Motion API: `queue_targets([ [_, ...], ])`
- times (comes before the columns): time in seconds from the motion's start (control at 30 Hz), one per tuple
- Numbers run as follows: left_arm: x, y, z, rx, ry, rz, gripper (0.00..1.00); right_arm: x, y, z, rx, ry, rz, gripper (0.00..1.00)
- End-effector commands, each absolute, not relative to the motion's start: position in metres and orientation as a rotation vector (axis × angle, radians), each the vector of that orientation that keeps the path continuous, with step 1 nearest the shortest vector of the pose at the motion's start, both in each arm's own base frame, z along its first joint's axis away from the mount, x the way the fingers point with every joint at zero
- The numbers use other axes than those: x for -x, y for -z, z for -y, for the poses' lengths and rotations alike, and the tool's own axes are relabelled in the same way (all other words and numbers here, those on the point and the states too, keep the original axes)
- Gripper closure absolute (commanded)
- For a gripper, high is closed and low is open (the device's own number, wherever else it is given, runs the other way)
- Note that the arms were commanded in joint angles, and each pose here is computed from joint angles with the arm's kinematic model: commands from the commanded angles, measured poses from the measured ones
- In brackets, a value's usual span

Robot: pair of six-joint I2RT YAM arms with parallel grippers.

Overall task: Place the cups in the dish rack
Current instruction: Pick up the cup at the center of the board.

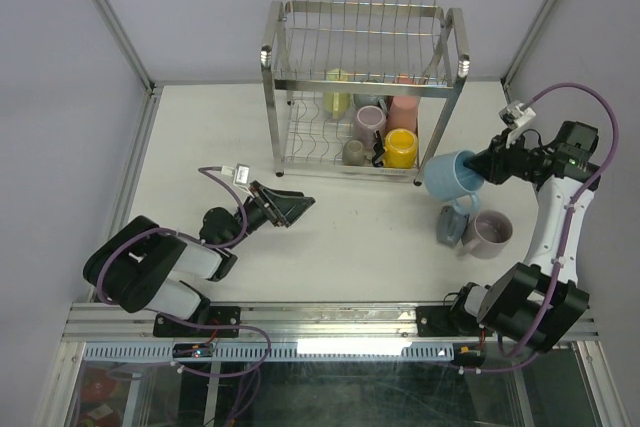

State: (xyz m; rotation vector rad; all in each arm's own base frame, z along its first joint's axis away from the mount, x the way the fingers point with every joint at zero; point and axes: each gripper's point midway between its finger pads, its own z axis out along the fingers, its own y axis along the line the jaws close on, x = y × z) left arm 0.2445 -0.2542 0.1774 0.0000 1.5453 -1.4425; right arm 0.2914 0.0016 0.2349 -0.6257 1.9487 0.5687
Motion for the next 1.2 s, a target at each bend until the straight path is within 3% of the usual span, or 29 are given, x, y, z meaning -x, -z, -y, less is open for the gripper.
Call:
queue_targets([
  [0.0, -0.230, -0.235, 0.262, -0.099, 1.543, -1.307, 0.04, -0.275, -0.284, -0.041, 0.685, -0.766, -1.743, 1.00],
  [0.33, -0.210, -0.262, 0.273, -0.057, 1.579, -1.177, 0.05, -0.256, -0.296, -0.101, 0.728, -1.102, -1.634, 1.00],
  [0.73, -0.183, -0.314, 0.304, -0.058, 1.644, -1.008, 0.07, -0.258, -0.327, -0.149, 0.814, -1.234, -1.584, 1.00],
  [1.17, -0.166, -0.377, 0.351, -0.126, 1.686, -0.811, 0.08, -0.250, -0.403, -0.168, 0.796, -1.316, -1.476, 1.00],
])
